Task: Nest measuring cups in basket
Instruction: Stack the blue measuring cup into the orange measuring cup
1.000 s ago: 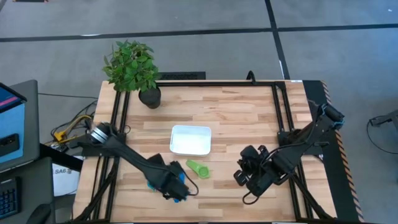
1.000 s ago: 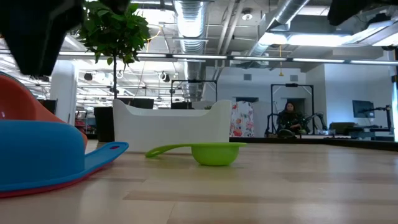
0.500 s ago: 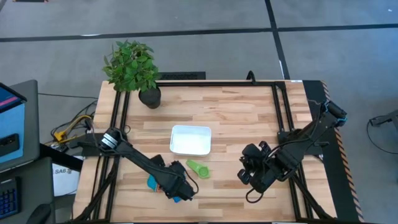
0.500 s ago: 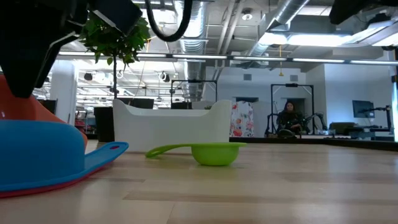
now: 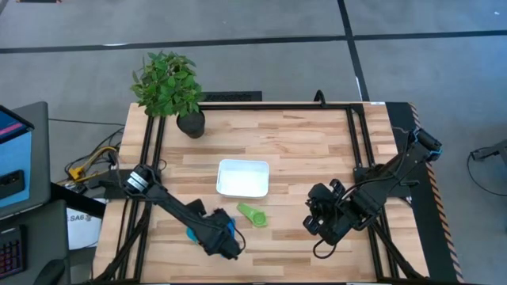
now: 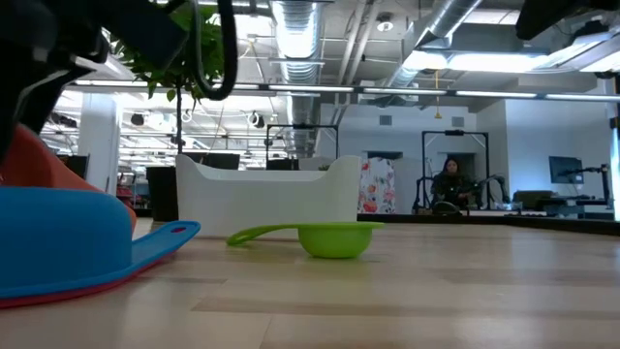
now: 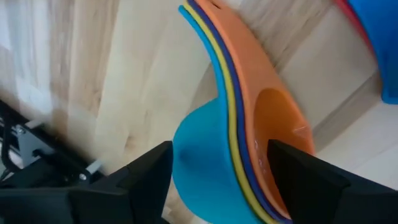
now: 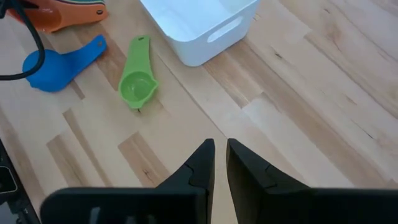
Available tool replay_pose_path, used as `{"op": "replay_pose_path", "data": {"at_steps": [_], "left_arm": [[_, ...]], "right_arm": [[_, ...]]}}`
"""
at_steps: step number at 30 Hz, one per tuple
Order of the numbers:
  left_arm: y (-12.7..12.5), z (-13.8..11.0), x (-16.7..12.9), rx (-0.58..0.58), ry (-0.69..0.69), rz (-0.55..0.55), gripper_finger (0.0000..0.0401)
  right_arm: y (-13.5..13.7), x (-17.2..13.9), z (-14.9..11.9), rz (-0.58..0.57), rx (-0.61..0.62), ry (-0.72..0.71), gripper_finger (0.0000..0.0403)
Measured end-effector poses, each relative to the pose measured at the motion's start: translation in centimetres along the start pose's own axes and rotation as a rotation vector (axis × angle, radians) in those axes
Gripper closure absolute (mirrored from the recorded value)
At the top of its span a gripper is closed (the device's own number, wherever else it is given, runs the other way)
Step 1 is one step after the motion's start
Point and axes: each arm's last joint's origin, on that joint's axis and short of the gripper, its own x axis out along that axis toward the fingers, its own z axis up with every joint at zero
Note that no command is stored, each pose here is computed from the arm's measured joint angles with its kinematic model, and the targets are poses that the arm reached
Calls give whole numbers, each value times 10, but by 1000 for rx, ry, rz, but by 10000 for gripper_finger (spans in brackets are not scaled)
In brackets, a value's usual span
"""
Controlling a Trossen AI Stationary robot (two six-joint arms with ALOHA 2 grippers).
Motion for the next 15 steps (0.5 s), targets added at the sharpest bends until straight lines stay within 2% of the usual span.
{"op": "replay_pose_path", "data": {"at_steps": [3, 15], "left_arm": [[0, -1, 0, -3, -6, 1, 182], [-2, 1, 0, -11, -43, -9, 367]], "right_arm": [[0, 0, 0, -2, -3, 1, 337], [-2, 0, -1, -16, -11, 13, 337]]}}
